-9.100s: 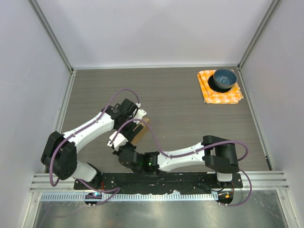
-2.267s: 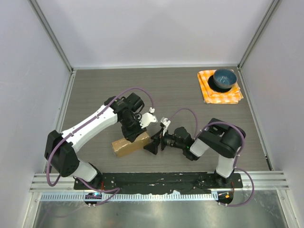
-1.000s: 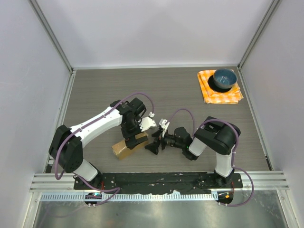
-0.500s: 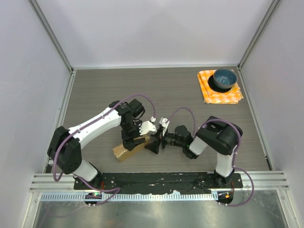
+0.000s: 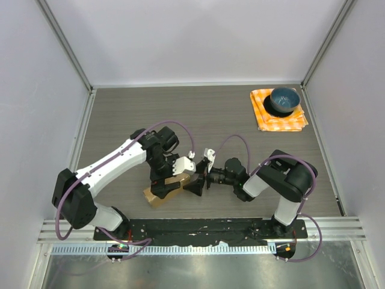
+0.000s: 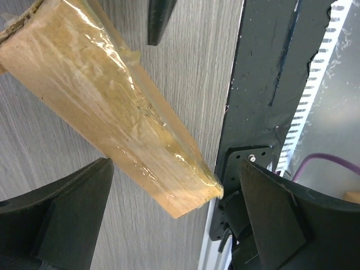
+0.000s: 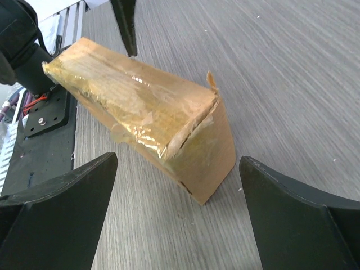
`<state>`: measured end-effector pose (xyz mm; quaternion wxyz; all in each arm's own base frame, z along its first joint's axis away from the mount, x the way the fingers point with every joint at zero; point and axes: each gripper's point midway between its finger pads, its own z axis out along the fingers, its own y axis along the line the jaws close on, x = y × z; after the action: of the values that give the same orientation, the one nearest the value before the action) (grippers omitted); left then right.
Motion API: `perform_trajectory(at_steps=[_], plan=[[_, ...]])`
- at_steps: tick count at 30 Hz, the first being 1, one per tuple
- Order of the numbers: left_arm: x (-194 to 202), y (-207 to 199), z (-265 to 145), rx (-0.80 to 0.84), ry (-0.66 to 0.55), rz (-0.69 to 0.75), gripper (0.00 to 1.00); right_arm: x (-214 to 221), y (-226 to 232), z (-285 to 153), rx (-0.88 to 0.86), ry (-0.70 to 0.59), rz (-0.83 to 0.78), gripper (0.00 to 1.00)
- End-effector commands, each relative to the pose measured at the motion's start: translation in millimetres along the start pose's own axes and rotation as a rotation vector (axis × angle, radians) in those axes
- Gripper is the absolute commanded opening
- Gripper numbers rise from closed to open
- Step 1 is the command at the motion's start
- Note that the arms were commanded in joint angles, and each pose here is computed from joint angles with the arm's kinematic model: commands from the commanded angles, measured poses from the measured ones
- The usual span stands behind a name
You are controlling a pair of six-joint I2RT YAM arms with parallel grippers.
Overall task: Unpack the express box
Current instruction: Open the express box at the center of the board.
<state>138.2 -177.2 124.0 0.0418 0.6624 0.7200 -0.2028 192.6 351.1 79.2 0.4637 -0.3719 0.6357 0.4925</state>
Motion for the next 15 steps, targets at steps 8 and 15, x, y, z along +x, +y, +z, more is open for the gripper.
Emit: perform_trajectory(at_steps=[8,15], plan=[[0,37,19,-0.126,0.044,-0.116,1.0,-63,26,-7,-0.102,-0.256,-0.137,0.96],[11,35,38,-0.075,0.08,-0.12,1.0,-69,30,-11,-0.106,-0.27,-0.135,0.96]])
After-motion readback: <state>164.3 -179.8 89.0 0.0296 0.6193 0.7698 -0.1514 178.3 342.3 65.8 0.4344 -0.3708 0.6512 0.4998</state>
